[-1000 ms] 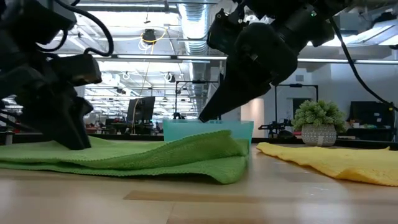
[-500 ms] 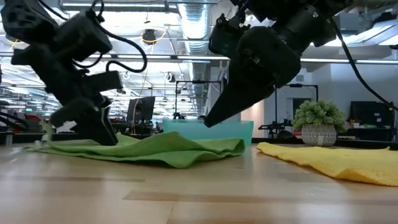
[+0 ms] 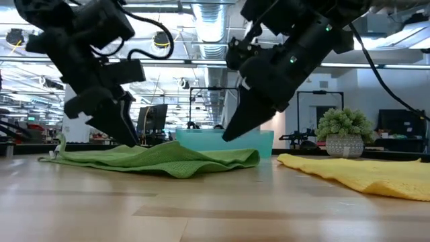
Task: Roll microfiber towels into tight, uniform cylinder then place into a basket
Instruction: Fold the green towel
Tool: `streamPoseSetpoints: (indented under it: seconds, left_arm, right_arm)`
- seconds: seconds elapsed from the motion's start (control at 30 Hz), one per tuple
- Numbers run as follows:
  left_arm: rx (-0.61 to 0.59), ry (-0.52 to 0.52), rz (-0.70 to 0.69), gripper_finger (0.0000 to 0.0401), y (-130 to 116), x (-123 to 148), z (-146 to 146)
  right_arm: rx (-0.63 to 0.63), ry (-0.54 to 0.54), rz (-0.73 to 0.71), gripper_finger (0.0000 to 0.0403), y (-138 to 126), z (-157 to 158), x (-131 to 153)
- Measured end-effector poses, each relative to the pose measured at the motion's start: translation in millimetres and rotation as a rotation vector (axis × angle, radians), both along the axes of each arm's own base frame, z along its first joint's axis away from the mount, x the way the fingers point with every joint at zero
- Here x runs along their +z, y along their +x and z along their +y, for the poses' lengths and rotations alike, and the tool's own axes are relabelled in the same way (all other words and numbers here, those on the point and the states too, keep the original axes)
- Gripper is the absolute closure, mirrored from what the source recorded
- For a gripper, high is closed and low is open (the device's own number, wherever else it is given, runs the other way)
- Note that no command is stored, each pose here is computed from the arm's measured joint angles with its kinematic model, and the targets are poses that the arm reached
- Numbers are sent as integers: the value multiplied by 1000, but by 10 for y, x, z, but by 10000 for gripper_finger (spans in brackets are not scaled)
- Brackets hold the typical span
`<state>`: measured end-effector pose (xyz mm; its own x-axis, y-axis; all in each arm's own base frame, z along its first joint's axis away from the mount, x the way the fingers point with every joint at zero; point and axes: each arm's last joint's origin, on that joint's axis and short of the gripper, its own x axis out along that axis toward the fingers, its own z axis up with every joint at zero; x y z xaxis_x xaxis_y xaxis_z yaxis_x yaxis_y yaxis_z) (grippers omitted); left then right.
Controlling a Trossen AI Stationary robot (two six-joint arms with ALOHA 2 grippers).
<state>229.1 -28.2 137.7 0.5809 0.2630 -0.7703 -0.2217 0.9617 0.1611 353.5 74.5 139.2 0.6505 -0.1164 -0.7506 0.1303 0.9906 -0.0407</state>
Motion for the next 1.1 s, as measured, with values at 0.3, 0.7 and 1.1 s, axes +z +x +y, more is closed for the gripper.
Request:
streamPoseSetpoints:
  seconds: [0.3, 0.7, 1.1]
  left_arm:
    - [-8, -34, 126, 255, -80, 111, -310]
    - [80, 106, 139, 255, -151, 470, -621]
    - [79, 142, 110, 255, -156, 473, -665]
  right_arm:
    - [-43, 30, 27, 244, -23, -15, -21]
    - [-93, 39, 90, 244, -23, -59, -202]
    - [-88, 220, 83, 244, 146, 129, -250]
